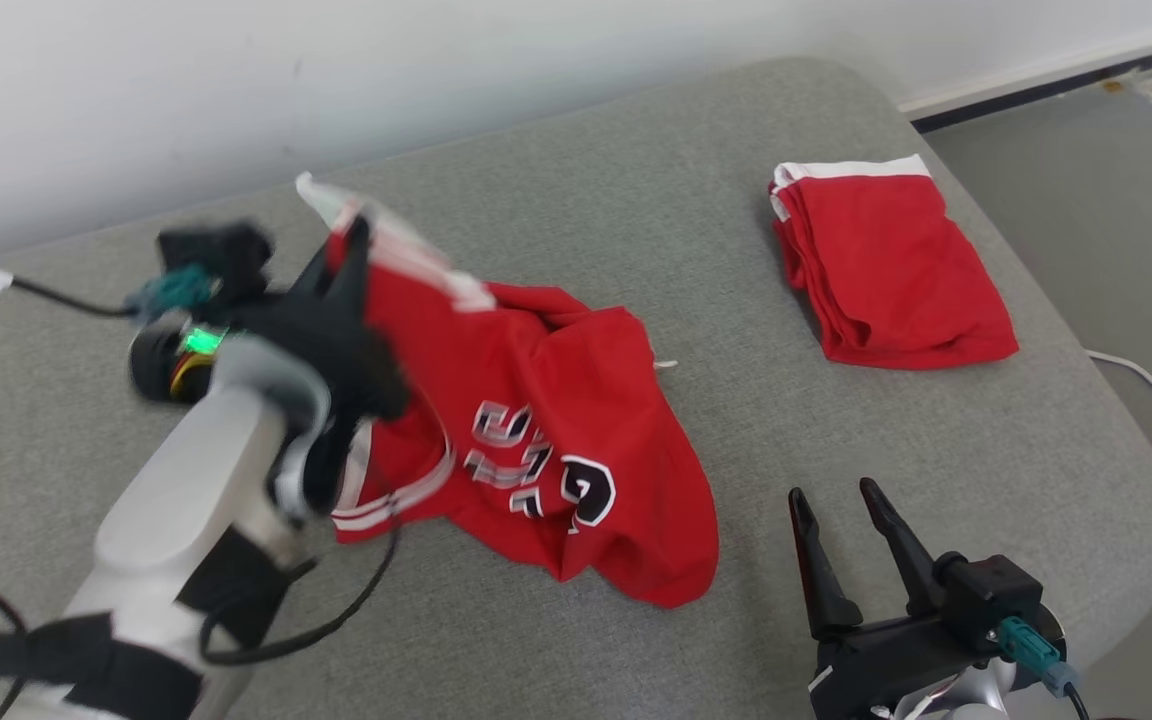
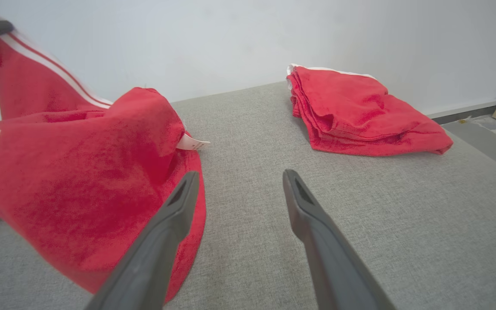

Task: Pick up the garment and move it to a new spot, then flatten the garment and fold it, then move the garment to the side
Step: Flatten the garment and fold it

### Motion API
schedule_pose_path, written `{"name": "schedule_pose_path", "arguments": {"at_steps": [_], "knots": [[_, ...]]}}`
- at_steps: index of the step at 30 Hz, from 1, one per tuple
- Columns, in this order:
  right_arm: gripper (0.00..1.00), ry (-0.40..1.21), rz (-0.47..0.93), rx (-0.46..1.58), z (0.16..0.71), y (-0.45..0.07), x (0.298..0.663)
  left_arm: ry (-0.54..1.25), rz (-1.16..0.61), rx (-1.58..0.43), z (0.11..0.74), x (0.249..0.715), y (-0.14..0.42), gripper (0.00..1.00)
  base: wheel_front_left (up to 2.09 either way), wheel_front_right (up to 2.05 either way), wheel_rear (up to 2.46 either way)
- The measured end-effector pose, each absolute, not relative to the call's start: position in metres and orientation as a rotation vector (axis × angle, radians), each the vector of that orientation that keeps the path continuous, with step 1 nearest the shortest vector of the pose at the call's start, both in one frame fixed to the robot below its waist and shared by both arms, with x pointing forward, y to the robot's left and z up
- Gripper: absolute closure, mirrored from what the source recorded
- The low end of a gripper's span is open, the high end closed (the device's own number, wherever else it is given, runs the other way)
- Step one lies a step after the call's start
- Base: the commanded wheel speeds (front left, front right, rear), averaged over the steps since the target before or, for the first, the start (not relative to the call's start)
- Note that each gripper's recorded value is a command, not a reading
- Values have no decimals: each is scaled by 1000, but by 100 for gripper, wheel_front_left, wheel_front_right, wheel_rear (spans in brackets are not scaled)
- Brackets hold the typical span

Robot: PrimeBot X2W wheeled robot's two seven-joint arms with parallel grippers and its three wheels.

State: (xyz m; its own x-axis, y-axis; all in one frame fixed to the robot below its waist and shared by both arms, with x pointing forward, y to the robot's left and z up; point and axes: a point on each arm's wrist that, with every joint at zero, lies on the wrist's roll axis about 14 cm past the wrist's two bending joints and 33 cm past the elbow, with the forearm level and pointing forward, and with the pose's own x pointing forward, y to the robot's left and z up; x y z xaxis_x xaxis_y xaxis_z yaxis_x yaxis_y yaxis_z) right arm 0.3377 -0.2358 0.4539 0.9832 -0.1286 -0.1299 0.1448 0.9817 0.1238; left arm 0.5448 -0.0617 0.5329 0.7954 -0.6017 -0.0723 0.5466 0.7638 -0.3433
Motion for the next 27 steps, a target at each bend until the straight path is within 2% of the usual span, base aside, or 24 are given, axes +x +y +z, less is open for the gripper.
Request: {"name": "schedule_pose_path", "arguments": {"at_steps": [5,10,14,18,22,27], "knots": [[0,118,-109,148,454,-226,341,-81,-776,-382,624,531,-100,100,0,0,0],[0,114,-108,153,455,-226,341,-304,-923,-457,708,496,-129,100,0,0,0],[0,116,-114,159,452,-227,340,-368,-957,-486,736,476,-128,100,0,0,0],[0,113,-87,165,452,-219,346,-252,-869,-500,697,476,-96,100,0,0,0],[0,124,-48,169,449,-206,352,0,-667,-491,601,469,-28,100,0,0,0],[0,129,7,153,448,-191,366,427,-494,-565,475,395,40,100,0,0,0]]}}
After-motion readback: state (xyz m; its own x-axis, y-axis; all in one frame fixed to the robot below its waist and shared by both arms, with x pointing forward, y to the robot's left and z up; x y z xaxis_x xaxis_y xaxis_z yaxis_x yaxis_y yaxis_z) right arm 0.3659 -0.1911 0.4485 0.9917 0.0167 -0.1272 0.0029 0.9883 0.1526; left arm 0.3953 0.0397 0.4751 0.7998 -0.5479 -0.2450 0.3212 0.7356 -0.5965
